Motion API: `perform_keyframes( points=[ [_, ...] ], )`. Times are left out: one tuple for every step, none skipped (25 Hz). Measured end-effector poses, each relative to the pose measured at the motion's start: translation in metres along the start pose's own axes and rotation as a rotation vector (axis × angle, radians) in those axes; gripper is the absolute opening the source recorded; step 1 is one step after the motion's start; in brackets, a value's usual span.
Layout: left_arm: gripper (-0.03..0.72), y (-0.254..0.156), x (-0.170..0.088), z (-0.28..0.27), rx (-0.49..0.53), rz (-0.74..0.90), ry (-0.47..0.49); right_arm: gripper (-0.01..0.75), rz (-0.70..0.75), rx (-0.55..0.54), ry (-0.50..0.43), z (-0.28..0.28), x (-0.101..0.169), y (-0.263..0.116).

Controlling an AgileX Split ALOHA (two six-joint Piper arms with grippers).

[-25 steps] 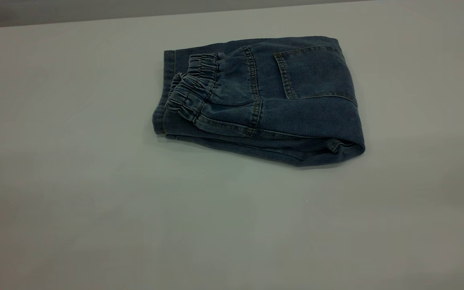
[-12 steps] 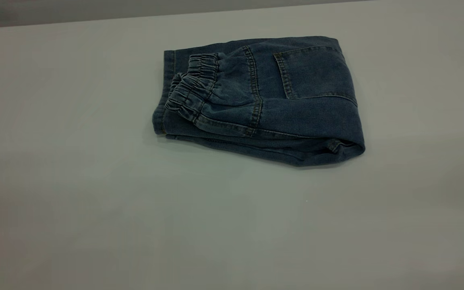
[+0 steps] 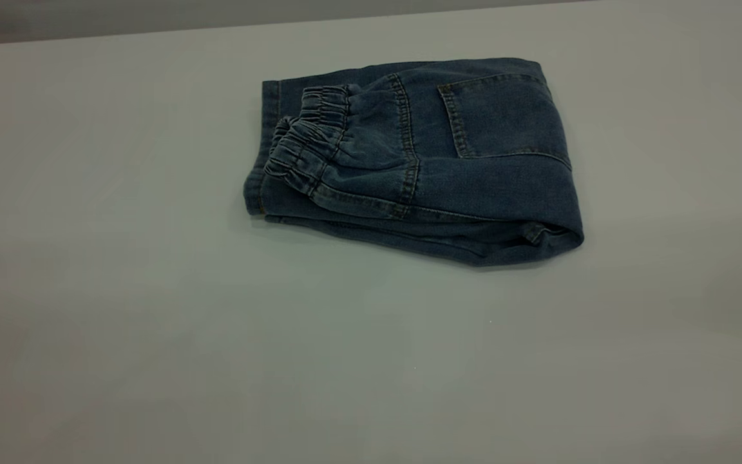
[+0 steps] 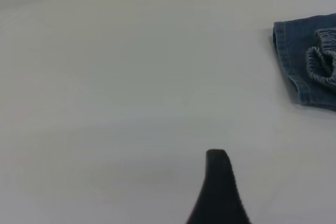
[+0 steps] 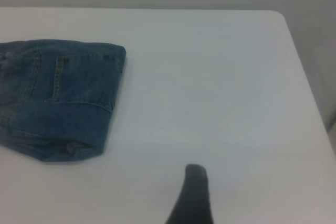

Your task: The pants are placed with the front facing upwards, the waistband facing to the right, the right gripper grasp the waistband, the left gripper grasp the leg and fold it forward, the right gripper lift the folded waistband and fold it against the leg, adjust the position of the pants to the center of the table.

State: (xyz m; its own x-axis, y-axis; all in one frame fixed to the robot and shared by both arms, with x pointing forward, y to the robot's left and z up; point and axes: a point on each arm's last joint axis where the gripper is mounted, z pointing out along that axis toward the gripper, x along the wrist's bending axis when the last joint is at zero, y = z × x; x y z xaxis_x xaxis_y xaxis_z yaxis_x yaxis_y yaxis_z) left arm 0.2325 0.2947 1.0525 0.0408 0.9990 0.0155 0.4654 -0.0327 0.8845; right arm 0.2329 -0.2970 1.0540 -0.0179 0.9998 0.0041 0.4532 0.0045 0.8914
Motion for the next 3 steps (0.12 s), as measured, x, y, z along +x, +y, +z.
perform_keyframes(
  points=[
    [0.475, 0.0, 0.0, 0.0, 0.0, 0.0, 0.0, 0.554, 0.0, 0.0, 0.0, 0.0, 0.0, 0.0],
    [0.475, 0.0, 0.0, 0.0, 0.0, 0.0, 0.0, 0.554, 0.0, 0.0, 0.0, 0.0, 0.0, 0.0],
    [0.475, 0.0, 0.0, 0.0, 0.0, 0.0, 0.0, 0.554, 0.0, 0.0, 0.0, 0.0, 0.0, 0.0]
  ],
)
